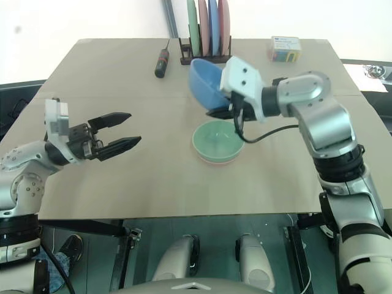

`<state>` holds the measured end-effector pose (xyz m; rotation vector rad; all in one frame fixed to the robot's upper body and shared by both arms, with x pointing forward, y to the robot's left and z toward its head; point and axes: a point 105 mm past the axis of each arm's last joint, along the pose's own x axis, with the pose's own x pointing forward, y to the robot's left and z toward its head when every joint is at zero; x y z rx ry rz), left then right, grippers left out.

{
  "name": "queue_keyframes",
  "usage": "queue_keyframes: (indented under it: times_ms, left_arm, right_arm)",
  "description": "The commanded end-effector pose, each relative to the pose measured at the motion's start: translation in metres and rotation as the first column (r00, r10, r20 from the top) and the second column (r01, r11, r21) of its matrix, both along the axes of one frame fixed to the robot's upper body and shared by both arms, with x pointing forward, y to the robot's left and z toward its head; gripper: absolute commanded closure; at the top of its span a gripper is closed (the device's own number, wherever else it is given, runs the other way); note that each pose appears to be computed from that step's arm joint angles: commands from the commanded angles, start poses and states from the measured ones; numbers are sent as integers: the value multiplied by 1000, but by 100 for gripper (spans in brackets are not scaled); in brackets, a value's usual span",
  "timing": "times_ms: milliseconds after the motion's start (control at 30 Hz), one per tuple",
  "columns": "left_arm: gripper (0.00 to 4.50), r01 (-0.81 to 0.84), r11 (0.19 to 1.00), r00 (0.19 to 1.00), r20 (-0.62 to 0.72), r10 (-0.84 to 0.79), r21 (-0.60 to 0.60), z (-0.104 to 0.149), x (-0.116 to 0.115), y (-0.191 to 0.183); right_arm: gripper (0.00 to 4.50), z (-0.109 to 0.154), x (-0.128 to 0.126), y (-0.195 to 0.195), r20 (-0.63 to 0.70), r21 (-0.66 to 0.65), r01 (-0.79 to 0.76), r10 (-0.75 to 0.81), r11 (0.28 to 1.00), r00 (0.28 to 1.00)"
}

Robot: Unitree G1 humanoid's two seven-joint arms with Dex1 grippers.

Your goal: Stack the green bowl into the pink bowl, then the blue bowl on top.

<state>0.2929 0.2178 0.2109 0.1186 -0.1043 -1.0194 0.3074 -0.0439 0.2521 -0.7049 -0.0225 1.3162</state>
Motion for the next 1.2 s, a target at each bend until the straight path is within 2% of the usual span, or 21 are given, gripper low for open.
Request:
queue_keyframes:
  times_ms: [33, 67, 100, 233, 267, 300, 433, 633, 767, 933, 1067, 1200]
  left_arm:
    - [0, 12, 1000, 999, 32, -13, 27, 7, -1, 0]
    - [0, 13, 1000, 999, 31, -14, 27, 7, 0, 0]
    - [0, 13, 1000, 999, 31, -14, 28, 7, 0, 0]
    - [0, 12, 999, 999, 31, -13, 33, 7, 0, 0]
    - [0, 2, 999, 999, 35, -3, 40, 6, 1, 1]
    - [0, -25, 999, 999, 40, 23, 48, 5, 4, 2]
    - [0, -97, 994, 994, 57, 94, 46, 3, 6, 3]
    - [0, -211, 975, 977, 44, 208, 76, -10, -4, 10]
    - [0, -272, 959, 962, 49, 268, 78, -15, -18, 13]
    - [0, -342, 938, 940, 37, 341, 54, -18, -29, 18]
    - [0, -379, 923, 925, 45, 377, 60, -22, -32, 22]
    - [0, -401, 913, 916, 44, 399, 69, -26, -34, 30]
  right_arm:
    - [409, 1, -11, 6, 47, -20, -21, 22, 1000, 999]
    - [362, -1, -12, 7, 49, -27, -27, 28, 999, 998]
    - [340, -2, -13, 7, 50, -37, -30, 32, 999, 998]
    - [160, -4, -10, 1, 54, -53, -7, 9, 999, 998]
    - [132, -2, -9, 0, 50, -46, 5, -3, 999, 999]
    - [84, -1, -8, -2, 40, -34, 14, -13, 999, 999]
    - [84, 2, -7, -16, -31, 38, 64, -63, 997, 998]
    - [84, -7, -5, -63, -183, 183, 209, -176, 961, 967]
    - [84, -28, -4, -112, -269, 243, 327, -260, 913, 927]
    - [84, -69, -17, -169, -327, 215, 398, -318, 892, 890]
    - [84, -85, -20, -198, -294, 211, 443, -375, 871, 879]
    - [84, -83, -17, -209, -254, 245, 455, -396, 856, 882]
